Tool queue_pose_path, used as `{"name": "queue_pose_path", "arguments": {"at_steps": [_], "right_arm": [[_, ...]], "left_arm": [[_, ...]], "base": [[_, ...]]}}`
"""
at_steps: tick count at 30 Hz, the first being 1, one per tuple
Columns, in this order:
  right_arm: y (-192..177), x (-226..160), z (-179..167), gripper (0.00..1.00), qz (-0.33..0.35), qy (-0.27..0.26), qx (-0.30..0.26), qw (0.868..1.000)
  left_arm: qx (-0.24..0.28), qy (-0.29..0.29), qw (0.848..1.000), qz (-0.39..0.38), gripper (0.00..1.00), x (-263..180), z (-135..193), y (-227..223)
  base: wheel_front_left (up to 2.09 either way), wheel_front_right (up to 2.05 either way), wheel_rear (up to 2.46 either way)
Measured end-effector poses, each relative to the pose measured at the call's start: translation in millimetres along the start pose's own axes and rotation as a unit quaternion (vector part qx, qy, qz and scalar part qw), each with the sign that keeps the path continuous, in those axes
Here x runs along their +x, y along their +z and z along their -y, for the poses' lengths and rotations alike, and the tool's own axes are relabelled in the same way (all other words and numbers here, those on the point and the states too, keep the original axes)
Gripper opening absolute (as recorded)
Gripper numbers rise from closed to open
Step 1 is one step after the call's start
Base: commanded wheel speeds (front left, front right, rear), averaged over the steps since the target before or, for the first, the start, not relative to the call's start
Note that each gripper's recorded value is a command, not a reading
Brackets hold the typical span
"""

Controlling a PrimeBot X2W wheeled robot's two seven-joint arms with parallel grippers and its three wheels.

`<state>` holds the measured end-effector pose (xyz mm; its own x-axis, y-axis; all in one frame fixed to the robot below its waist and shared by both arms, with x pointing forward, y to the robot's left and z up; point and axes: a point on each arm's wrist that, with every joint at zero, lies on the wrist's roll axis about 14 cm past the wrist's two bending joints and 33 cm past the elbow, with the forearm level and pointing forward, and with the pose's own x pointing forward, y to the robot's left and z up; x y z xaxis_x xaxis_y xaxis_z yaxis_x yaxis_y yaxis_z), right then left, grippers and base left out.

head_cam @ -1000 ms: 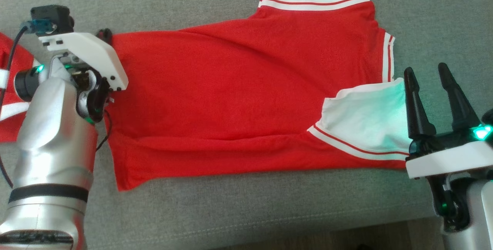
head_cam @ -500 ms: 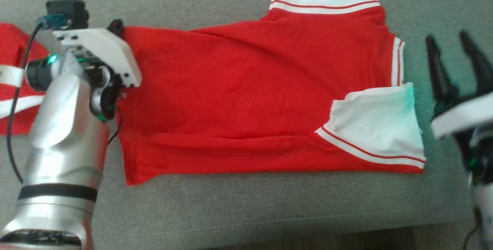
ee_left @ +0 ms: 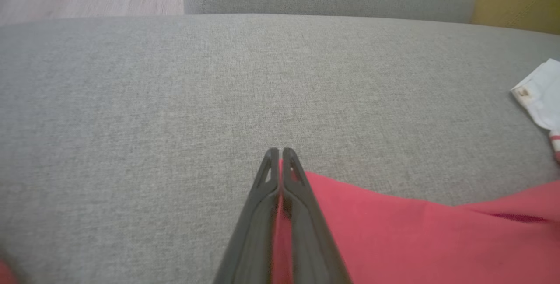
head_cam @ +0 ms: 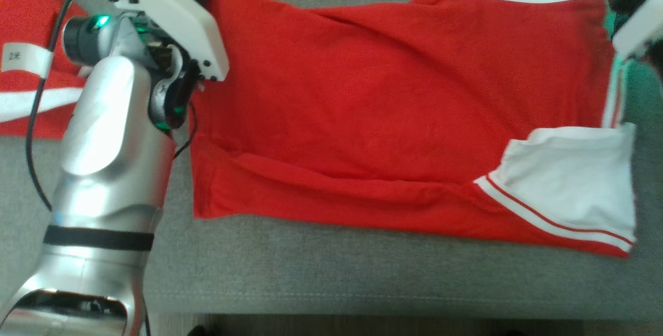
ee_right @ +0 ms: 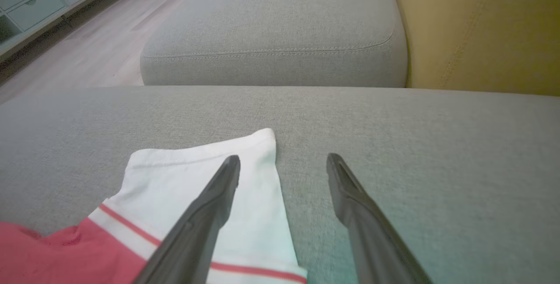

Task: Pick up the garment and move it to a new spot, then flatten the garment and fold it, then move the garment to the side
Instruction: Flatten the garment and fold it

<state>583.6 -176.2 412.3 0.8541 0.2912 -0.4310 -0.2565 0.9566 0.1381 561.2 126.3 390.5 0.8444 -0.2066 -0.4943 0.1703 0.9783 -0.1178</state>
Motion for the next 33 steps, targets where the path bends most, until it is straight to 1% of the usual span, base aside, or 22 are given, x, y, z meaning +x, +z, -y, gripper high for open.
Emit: {"name": "queue_pose_path", "arguments": {"at_steps": [9, 13, 16, 17, 18, 19, 21, 24, 28, 30, 31, 33], "right_arm": [[-16, 62, -11, 1.00, -0.079, 0.020, -0.021, 0.996], [-30, 78, -14, 1.00, -0.117, 0.022, -0.036, 0.992], [-27, 85, -15, 1.00, -0.137, 0.023, -0.044, 0.989], [-26, 86, -15, 0.76, -0.143, 0.023, -0.047, 0.988], [-26, 87, -16, 0.41, -0.147, 0.024, -0.050, 0.988], [-26, 87, -17, 0.00, -0.152, 0.025, -0.049, 0.987], [-28, 85, -21, 0.00, -0.156, 0.031, -0.048, 0.986], [-22, 84, -22, 0.00, -0.133, 0.034, -0.054, 0.989], [6, 75, -20, 0.00, -0.061, 0.036, -0.052, 0.996], [21, 65, -19, 0.00, -0.024, 0.037, -0.051, 0.998], [21, 65, -19, 0.00, -0.024, 0.037, -0.051, 0.998], [33, 53, -15, 0.00, 0.008, 0.036, -0.049, 0.998]], "left_arm": [[-0.001, -0.006, 1.000, -0.005, 0.00, 7, 0, -11], [-0.005, -0.006, 1.000, -0.010, 0.00, 9, -2, -19], [-0.004, -0.009, 1.000, -0.010, 0.00, 10, -1, -20], [-0.003, -0.010, 1.000, -0.009, 0.00, 10, -1, -19], [-0.003, -0.010, 1.000, -0.006, 0.00, 10, -1, -18], [-0.003, -0.010, 1.000, -0.005, 0.00, 10, -1, -17], [-0.003, -0.010, 1.000, -0.004, 0.00, 9, 0, -17], [-0.007, -0.012, 1.000, 0.005, 0.00, 9, 1, -13], [-0.008, -0.008, 1.000, 0.024, 0.00, 5, 1, -3], [-0.009, -0.008, 0.999, 0.033, 0.00, 2, 0, 3], [-0.009, -0.008, 0.999, 0.033, 0.00, 2, 0, 3], [-0.008, -0.004, 0.999, 0.038, 0.00, -3, -2, 6]], "base": [[0.00, 0.00, 0.00], [0.00, 0.00, 0.00], [0.00, 0.00, 0.00], [0.00, 0.00, 0.00], [0.00, 0.00, 0.00], [0.00, 0.00, 0.00], [0.00, 0.00, 0.00], [0.00, 0.00, 0.00], [0.00, 0.00, 0.00], [0.00, 0.00, 0.00], [0.00, 0.00, 0.00], [0.00, 0.00, 0.00]]}}
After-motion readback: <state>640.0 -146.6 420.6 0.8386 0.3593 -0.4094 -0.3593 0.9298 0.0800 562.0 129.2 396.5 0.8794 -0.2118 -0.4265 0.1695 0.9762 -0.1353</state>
